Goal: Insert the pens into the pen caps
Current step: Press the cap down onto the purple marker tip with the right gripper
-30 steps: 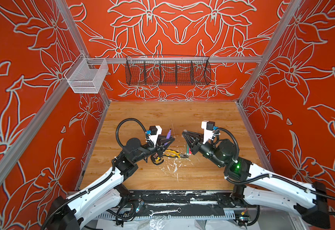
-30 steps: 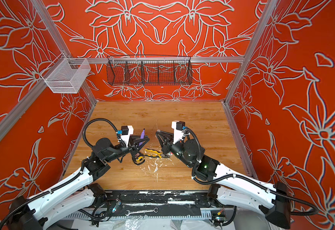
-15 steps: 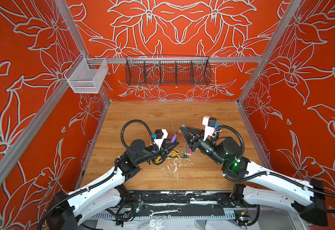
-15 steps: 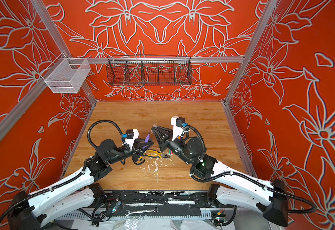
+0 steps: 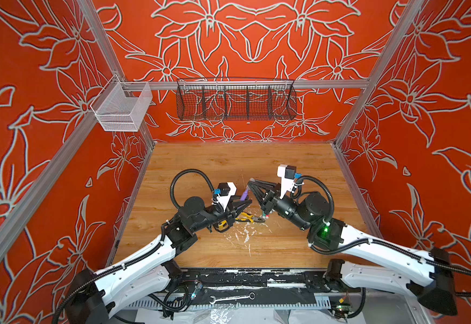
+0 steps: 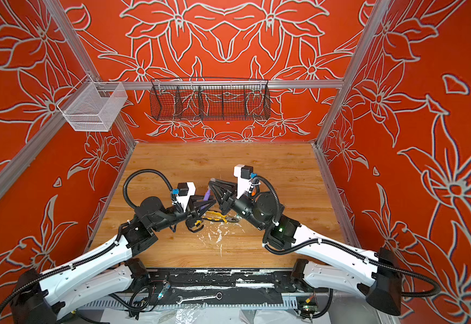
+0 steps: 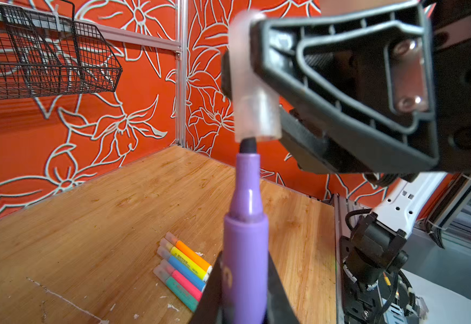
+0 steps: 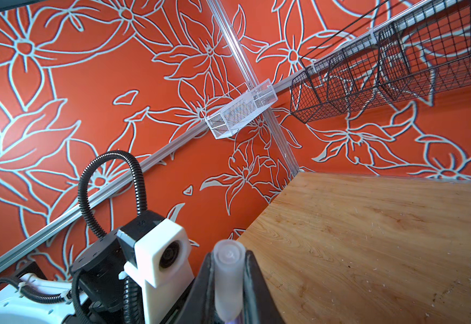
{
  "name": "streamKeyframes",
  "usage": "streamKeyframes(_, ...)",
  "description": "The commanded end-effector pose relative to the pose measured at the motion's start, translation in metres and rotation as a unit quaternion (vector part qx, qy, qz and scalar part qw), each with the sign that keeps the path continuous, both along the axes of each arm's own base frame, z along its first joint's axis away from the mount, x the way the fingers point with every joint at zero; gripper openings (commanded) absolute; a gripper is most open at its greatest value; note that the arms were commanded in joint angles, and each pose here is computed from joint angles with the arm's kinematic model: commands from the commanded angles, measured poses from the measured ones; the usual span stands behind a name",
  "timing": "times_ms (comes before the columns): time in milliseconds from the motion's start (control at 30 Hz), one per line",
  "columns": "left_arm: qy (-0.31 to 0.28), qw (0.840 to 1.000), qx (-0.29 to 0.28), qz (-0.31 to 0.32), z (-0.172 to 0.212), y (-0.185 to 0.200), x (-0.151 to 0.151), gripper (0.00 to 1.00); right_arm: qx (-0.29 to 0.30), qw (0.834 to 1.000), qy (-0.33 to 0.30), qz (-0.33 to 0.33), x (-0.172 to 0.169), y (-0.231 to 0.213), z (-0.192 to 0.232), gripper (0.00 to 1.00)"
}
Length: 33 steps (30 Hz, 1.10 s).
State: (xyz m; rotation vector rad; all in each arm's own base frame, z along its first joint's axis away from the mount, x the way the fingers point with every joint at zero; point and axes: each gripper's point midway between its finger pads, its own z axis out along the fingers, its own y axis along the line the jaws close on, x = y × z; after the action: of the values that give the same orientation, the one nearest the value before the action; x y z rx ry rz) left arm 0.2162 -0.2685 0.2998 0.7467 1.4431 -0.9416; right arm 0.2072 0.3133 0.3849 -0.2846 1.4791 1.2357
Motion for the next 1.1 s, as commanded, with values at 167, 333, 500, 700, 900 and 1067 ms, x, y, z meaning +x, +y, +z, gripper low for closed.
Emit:
streamKeyframes(167, -0.025, 1.000, -0.011, 0.003, 0.016, 0.000, -0.001, 0.00, 0.005, 1.000, 0.018, 0.017, -0.003, 0.007, -0.009, 0.00)
streamKeyframes(333, -0.022, 1.000, -0.014, 0.006, 0.016, 0.001, 0.000, 0.00, -0.006, 0.999, 0.020, 0.032, -0.007, 0.011, -0.022, 0.00)
streamKeyframes(500, -0.017, 1.000, -0.019, 0.012, 0.017, 0.002, 0.002, 0.00, -0.015, 0.999, 0.029, 0.018, -0.006, 0.004, -0.039, 0.00)
streamKeyframes(700, -0.003, 0.999, -0.024, 0.046, 0.018, 0.008, 0.012, 0.00, -0.010, 0.999, 0.014, 0.044, -0.016, 0.005, -0.041, 0.04)
streamKeyframes(900, -0.001, 0.999, -0.024, 0.041, 0.017, 0.006, 0.012, 0.00, -0.007, 0.998, 0.008, 0.061, -0.020, 0.011, -0.040, 0.34)
streamKeyframes(1067, -0.009, 0.999, -0.016, 0.031, 0.015, 0.004, 0.009, 0.00, -0.003, 0.999, -0.008, 0.038, -0.020, -0.003, -0.024, 0.46)
